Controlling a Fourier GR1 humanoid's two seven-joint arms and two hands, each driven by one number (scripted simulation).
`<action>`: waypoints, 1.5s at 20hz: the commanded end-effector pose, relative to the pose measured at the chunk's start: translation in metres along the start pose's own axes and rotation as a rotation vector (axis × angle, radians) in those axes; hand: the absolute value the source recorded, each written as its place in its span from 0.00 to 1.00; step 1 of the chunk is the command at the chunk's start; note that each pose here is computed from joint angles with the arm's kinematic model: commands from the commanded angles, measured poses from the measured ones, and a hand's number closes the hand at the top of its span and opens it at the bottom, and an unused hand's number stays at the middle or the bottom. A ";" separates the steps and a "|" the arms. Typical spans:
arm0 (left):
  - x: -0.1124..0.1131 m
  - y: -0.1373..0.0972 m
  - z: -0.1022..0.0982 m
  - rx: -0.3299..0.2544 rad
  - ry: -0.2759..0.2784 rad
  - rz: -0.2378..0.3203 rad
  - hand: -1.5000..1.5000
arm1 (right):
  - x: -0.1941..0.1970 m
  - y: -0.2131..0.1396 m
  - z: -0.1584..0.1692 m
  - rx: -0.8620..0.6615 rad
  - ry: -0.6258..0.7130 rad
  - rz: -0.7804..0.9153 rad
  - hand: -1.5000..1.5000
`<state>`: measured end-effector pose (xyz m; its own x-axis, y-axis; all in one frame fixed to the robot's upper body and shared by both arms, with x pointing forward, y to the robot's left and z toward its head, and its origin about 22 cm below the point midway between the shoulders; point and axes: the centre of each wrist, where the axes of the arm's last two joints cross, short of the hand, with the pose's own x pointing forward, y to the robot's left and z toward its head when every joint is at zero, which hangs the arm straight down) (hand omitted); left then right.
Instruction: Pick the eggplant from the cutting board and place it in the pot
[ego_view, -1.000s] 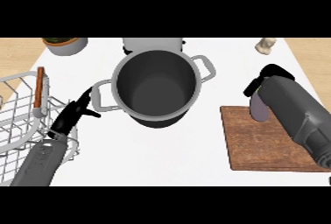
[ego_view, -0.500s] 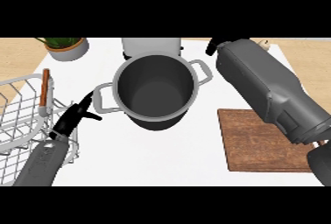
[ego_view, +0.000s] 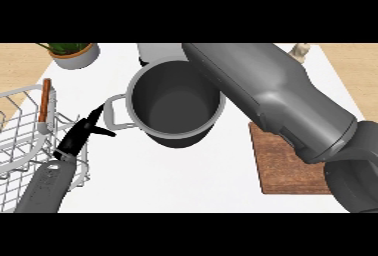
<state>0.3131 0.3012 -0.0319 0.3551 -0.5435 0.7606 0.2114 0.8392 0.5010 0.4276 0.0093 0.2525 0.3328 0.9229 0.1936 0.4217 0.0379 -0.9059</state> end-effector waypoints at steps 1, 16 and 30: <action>-0.019 0.033 0.010 0.214 0.091 0.143 0.50 | 0.042 -0.035 0.034 -0.018 0.141 -0.075 1.00; -0.006 0.037 0.022 0.249 0.043 0.168 0.50 | 0.035 -0.006 0.028 0.144 0.326 -0.099 1.00; 0.005 0.042 0.023 0.235 0.012 0.153 0.50 | 0.000 0.045 0.020 0.224 0.431 -0.471 0.00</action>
<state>0.3197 0.2895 -0.0006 0.2680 -0.4949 0.8266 0.1842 0.8685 0.4602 0.4314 0.0164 0.2076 0.4199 0.7631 0.4913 0.2949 0.3973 -0.8690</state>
